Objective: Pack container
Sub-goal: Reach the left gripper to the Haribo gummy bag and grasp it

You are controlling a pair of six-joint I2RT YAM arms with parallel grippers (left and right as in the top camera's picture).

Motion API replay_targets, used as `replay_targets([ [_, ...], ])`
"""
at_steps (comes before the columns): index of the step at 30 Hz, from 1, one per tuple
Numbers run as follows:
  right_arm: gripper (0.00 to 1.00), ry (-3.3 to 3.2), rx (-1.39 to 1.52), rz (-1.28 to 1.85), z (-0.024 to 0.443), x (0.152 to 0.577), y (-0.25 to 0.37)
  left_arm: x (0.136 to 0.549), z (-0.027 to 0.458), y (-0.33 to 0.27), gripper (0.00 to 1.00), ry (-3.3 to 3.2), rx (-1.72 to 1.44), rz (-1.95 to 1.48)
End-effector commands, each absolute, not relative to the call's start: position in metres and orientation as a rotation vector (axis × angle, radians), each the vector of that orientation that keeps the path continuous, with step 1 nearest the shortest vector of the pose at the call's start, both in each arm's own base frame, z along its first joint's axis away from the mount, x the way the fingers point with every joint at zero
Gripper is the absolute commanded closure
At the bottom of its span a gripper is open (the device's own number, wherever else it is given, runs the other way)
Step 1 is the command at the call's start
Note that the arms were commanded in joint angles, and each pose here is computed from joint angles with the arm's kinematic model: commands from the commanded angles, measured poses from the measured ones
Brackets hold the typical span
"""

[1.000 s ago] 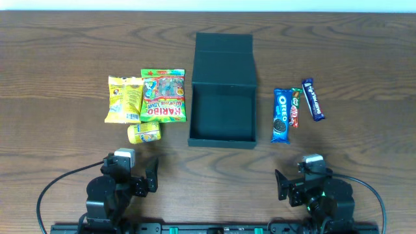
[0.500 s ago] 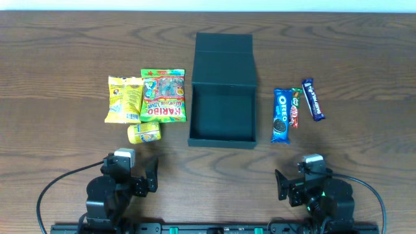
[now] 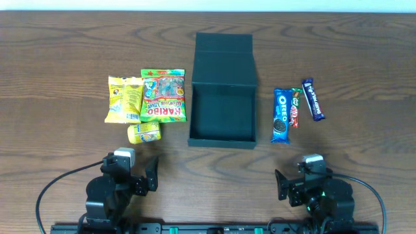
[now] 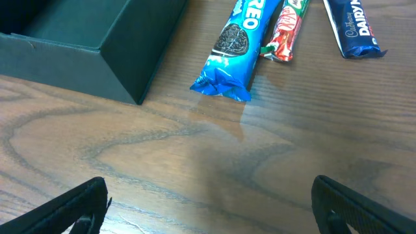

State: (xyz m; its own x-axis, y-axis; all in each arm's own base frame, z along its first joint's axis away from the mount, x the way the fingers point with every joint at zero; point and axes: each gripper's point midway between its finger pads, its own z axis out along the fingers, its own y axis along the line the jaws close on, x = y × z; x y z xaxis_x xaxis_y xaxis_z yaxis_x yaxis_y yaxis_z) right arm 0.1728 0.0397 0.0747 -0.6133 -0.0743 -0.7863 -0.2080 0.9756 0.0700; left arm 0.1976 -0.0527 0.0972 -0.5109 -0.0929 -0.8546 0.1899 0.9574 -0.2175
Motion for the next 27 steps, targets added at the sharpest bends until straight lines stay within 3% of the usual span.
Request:
replay_targets([
  [1,0.01,2.239,-0.199,0.174,0.069,0.172,0.037,0.200,0.104,-0.059,0.05,2.040,0.082,-0.396],
  [10,0.01,2.239,-0.199,0.174,0.069,0.172,0.037,0.218,0.173,-0.077,0.05,1.755,0.112,-0.535],
  [16,0.01,2.239,-0.199,0.174,0.069,0.172,0.037,0.237,0.173,-0.075,0.04,1.859,0.159,-0.459],
  [22,0.01,2.239,-0.199,0.174,0.069,0.172,0.037,0.292,0.189,-0.072,0.05,2.067,0.247,-0.327],
  [27,0.01,2.239,-0.199,0.174,0.069,0.172,0.037,0.354,0.168,-0.067,0.05,2.285,0.249,-0.204],
])
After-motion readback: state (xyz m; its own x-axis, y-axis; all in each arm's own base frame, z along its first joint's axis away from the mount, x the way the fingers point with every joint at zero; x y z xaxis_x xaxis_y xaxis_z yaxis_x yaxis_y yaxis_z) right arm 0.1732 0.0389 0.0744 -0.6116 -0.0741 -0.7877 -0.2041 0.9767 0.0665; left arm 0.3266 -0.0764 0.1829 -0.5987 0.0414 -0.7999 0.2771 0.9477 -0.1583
